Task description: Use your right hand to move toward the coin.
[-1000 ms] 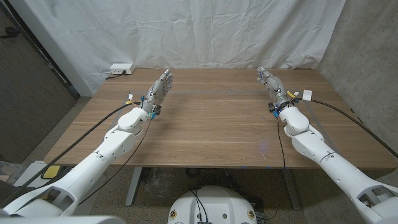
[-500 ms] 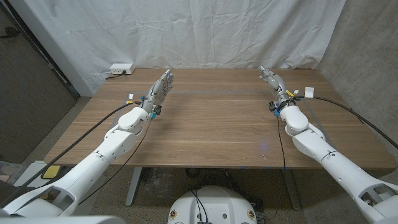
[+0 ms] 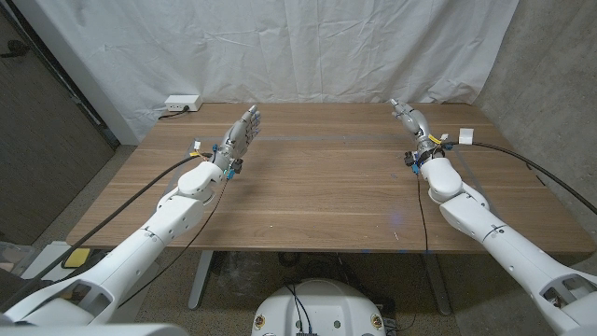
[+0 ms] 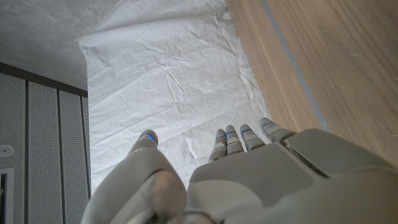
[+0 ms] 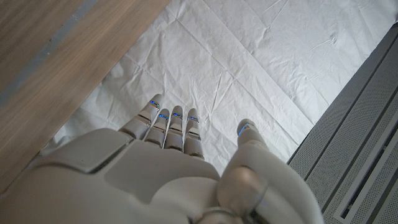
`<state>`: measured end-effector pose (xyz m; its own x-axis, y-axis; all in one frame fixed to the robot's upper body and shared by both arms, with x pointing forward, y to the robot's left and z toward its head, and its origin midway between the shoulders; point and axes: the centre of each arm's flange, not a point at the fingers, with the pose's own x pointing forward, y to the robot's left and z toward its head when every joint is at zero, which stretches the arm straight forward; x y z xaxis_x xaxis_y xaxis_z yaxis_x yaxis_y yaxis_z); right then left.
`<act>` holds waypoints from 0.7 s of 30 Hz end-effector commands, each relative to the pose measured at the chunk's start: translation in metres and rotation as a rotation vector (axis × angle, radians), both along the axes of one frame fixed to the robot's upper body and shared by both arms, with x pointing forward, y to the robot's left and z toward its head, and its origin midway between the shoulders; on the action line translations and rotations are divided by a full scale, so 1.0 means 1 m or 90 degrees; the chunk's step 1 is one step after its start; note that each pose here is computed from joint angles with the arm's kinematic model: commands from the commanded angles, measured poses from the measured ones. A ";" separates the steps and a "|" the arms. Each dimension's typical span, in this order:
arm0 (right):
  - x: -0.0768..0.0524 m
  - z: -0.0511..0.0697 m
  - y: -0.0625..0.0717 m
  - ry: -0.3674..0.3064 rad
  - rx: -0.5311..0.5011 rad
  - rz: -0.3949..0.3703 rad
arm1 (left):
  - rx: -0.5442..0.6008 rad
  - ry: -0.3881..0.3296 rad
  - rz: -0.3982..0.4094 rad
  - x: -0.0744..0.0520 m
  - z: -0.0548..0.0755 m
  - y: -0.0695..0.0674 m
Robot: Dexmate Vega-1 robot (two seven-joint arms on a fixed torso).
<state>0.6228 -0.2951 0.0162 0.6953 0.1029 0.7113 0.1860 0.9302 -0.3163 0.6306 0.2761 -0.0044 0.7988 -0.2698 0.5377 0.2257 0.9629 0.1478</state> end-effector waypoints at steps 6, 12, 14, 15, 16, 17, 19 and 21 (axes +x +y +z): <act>-0.001 0.007 -0.002 -0.012 -0.051 -0.068 | -0.008 -0.002 0.004 0.001 -0.002 0.004; -0.002 0.008 -0.005 -0.013 -0.059 -0.087 | -0.005 -0.004 0.002 0.003 0.000 0.002; -0.002 0.008 -0.006 -0.016 -0.064 -0.095 | -0.006 -0.005 0.002 0.003 0.000 0.002; -0.002 0.008 -0.006 -0.016 -0.066 -0.097 | -0.008 -0.006 0.002 0.003 0.001 0.002; -0.002 0.008 -0.006 -0.018 -0.066 -0.095 | -0.008 -0.006 0.002 0.003 0.001 0.002; -0.002 0.008 -0.006 -0.016 -0.066 -0.100 | -0.007 -0.006 0.001 0.003 0.001 0.002; -0.001 0.008 -0.006 -0.018 -0.069 -0.101 | -0.007 -0.005 0.001 0.003 0.000 0.002; -0.001 0.008 -0.006 -0.019 -0.073 -0.106 | -0.007 -0.004 -0.001 0.002 0.000 0.001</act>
